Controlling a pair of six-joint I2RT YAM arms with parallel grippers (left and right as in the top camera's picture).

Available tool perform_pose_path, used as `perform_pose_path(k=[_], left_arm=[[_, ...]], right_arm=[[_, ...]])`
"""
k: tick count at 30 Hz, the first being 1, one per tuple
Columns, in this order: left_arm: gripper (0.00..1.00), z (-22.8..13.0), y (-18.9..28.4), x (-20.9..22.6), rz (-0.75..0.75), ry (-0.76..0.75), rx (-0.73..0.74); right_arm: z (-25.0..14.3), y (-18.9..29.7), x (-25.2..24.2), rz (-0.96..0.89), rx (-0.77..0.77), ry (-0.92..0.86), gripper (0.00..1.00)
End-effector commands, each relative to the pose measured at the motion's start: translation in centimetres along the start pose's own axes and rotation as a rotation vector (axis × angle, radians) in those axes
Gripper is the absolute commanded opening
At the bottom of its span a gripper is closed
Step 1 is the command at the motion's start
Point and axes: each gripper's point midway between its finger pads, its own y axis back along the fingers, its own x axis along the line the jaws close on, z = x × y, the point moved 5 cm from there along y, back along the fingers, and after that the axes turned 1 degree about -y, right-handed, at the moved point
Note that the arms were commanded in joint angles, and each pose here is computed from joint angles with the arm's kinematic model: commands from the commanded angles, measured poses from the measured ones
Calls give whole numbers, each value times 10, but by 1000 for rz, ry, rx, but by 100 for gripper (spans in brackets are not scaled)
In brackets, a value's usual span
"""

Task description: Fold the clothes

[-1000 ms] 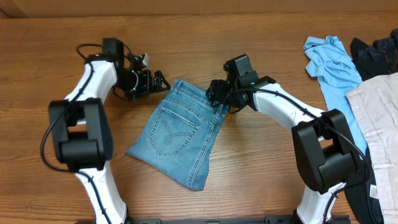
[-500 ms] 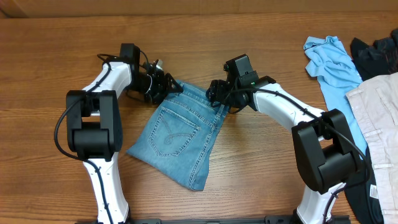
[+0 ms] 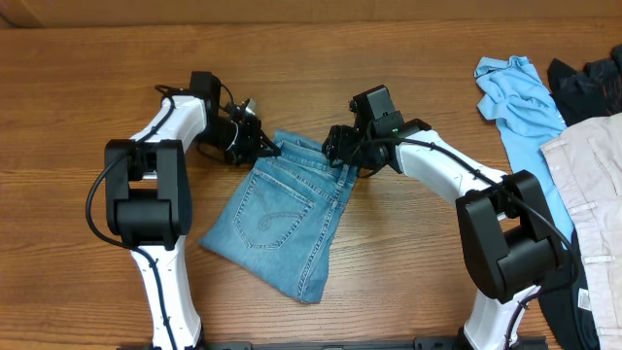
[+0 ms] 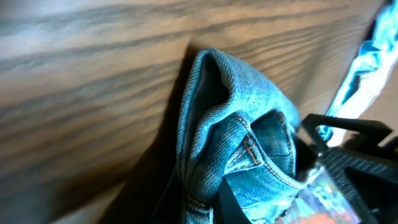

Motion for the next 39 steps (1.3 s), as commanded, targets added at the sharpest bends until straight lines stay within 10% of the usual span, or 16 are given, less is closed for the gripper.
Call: perform_pose_path(k=[1,11,22,24,39], left_arm=[[4,16,70,18,178,-28,-179],[4,-8,234,143,395,361,-511],[4,37,366,133,612,152,-939],[98,38,380,122,611,139,-974],[100,17,286,60,462,191,-603]], right_arm=[[5,3,-8,-8,-14,-15,66],[13,12,-11,-3,-38,-28,66],[14,12,-11,0,-42,-30,65],[14,12,-11,0,-42,-30,66],[13,11,-12,-3,-37,-31,66]])
